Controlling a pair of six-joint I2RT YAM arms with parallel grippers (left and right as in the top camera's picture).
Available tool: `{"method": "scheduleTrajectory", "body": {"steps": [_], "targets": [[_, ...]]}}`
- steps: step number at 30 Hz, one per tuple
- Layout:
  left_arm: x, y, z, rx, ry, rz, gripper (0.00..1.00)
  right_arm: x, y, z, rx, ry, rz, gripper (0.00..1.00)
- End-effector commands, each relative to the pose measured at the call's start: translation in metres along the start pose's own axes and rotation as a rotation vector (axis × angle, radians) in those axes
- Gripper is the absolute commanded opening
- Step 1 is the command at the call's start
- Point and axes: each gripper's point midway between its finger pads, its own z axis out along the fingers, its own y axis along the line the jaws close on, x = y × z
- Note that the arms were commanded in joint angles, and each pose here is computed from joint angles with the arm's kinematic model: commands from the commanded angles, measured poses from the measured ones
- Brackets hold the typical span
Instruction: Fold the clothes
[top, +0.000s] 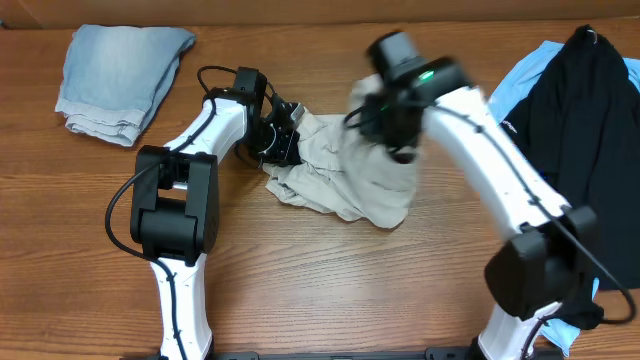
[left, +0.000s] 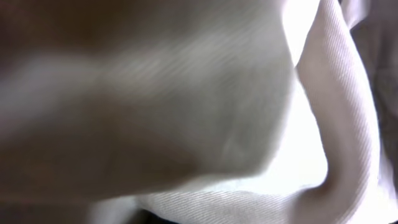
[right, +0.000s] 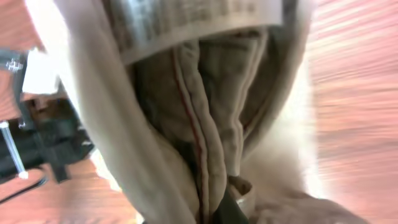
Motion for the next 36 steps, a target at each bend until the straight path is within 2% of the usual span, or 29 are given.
{"method": "scheduleTrajectory", "body": {"steps": [1, 9, 15, 25, 36], "targets": [[0.010, 0.021, 0.004, -0.093, 0.036, -0.046, 0.04, -0.030, -0.035, -0.057, 0.051, -0.135, -0.010, 0.04], [0.011, 0.025, 0.004, -0.118, 0.037, -0.083, 0.04, -0.039, -0.145, -0.071, 0.204, -0.048, 0.160, 0.04], [0.011, 0.024, 0.004, -0.118, 0.037, -0.089, 0.04, -0.043, -0.157, -0.072, 0.172, -0.034, 0.162, 0.04], [0.012, 0.019, 0.007, -0.114, 0.046, -0.079, 0.04, -0.043, -0.108, -0.065, 0.122, -0.081, 0.109, 0.04], [0.012, 0.014, 0.010, -0.112, 0.052, -0.067, 0.04, -0.026, 0.008, -0.046, -0.004, -0.186, -0.028, 0.04]]}}
